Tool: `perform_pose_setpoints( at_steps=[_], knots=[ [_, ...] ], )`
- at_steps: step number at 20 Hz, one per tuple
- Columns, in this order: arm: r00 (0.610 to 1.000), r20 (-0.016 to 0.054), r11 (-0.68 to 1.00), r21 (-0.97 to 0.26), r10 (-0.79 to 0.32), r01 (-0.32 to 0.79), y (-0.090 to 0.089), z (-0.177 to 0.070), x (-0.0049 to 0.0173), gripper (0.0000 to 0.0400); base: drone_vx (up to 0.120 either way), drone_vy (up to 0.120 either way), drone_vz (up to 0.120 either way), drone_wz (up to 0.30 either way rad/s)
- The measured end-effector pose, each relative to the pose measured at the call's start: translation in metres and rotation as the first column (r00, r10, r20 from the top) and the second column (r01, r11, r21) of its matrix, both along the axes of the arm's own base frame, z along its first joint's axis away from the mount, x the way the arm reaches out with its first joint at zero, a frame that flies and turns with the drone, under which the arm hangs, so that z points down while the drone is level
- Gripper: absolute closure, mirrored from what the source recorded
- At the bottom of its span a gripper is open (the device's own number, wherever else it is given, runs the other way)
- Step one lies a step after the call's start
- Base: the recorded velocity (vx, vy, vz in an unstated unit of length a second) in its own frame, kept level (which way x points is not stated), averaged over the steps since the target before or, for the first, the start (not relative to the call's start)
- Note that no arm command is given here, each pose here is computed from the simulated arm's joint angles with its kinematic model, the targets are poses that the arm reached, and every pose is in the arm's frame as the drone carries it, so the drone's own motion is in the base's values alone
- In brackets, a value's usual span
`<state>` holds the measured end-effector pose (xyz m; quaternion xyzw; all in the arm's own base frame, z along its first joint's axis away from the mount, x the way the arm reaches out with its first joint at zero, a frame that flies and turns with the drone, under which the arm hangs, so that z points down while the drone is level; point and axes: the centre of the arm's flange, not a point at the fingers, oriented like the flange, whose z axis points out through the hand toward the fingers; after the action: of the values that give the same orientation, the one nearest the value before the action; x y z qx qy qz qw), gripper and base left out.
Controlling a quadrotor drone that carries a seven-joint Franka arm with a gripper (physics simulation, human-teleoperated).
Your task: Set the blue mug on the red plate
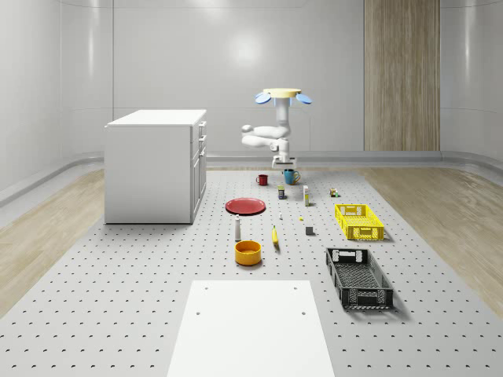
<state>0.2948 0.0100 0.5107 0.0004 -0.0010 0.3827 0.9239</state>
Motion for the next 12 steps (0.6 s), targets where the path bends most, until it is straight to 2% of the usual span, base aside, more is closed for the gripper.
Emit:
perform_pose_setpoints(
  at_steps=[4, 7, 12],
  knots=[
    [1.0, 0.0, 1.0, 0.0, 0.0, 0.0, 0.0, 0.0, 0.0, 0.03, 0.12, -0.12, 0.01, 0.0],
    [1.0, 0.0, 1.0, 0.0, 0.0, 0.0, 0.0, 0.0, 0.0, 0.03, 0.12, -0.12, 0.12, 0.0],
    [1.0, 0.0, 1.0, 0.0, 0.0, 0.0, 0.0, 0.0, 0.0, 0.03, 0.12, -0.12, 0.0, 0.0]
  ],
)
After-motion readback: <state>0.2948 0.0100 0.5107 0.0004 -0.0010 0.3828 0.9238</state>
